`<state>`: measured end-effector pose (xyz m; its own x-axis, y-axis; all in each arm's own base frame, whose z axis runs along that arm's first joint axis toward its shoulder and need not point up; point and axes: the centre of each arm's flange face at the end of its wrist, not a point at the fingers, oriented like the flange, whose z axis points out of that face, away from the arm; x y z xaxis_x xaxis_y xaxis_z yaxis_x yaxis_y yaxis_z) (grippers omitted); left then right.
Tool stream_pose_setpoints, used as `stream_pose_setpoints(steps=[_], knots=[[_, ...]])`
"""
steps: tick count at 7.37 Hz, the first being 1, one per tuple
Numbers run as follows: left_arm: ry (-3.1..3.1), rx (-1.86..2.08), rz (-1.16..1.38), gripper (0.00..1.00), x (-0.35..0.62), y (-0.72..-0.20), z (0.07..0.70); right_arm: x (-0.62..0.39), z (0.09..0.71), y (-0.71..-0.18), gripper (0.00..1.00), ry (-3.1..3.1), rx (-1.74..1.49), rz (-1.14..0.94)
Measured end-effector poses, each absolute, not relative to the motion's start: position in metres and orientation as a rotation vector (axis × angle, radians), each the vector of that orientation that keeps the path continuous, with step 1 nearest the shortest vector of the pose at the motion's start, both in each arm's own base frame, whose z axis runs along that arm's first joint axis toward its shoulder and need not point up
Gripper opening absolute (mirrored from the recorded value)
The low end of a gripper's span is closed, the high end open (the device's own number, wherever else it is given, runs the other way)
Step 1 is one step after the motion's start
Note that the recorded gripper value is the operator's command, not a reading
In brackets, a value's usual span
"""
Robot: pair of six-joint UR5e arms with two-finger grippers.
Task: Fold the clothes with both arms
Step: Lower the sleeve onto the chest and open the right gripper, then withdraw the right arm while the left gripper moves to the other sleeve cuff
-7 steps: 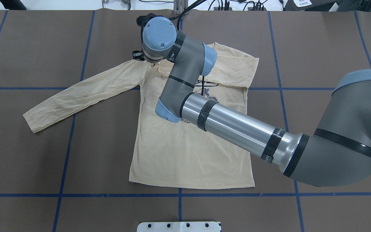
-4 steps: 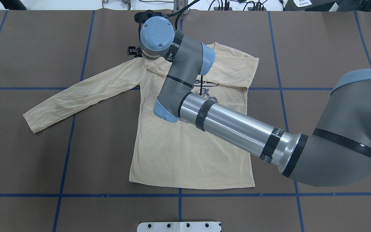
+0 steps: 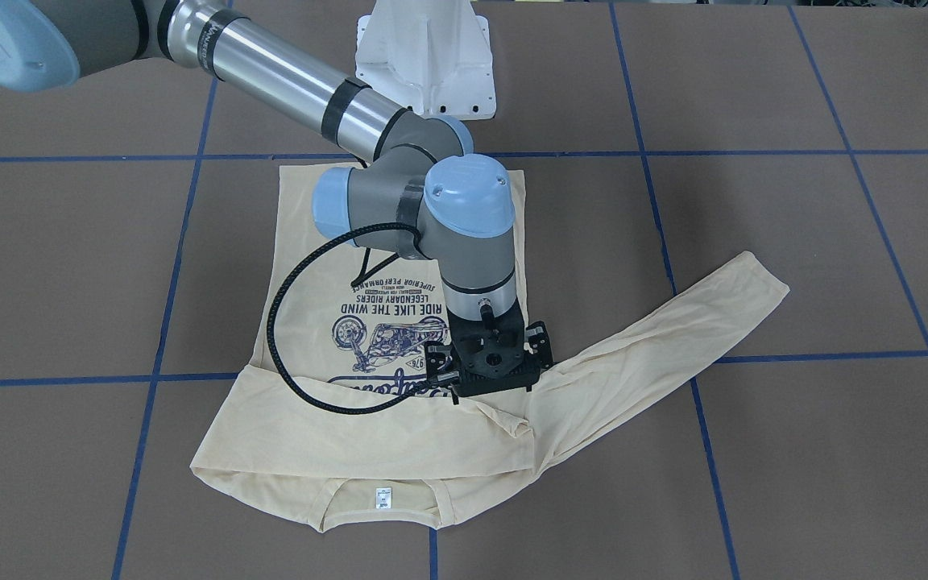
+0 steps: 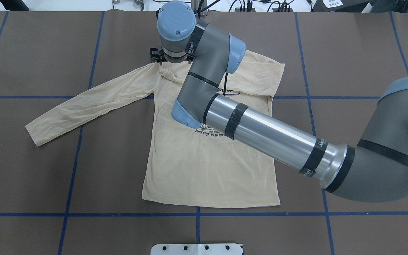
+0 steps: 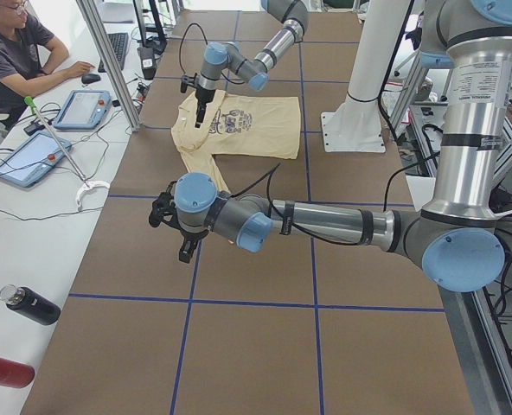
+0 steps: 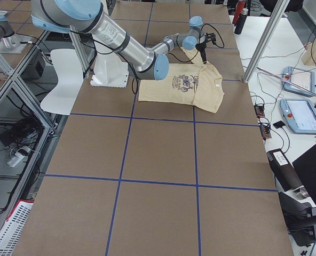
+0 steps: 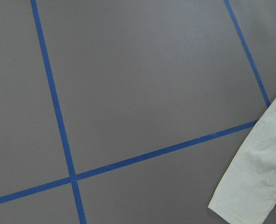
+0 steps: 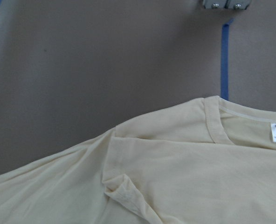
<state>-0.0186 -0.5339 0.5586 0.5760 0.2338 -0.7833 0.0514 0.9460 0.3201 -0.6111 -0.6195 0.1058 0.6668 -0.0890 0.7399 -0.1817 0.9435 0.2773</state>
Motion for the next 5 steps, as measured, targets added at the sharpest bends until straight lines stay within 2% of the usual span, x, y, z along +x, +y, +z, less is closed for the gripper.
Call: stream_pose_setpoints(steps=[2, 5], knots=[[0.958, 0.341, 0.023, 0.99, -0.003, -0.535, 0.548, -0.558, 0.141, -0.611, 1.0, -0.781, 0.243, 0.022], [0.945, 0.321, -0.152, 0.99, 0.074, -0.528, 0.506, -0.438, 0.227, -0.601, 1.0, -0.588, 0.208, -0.149]])
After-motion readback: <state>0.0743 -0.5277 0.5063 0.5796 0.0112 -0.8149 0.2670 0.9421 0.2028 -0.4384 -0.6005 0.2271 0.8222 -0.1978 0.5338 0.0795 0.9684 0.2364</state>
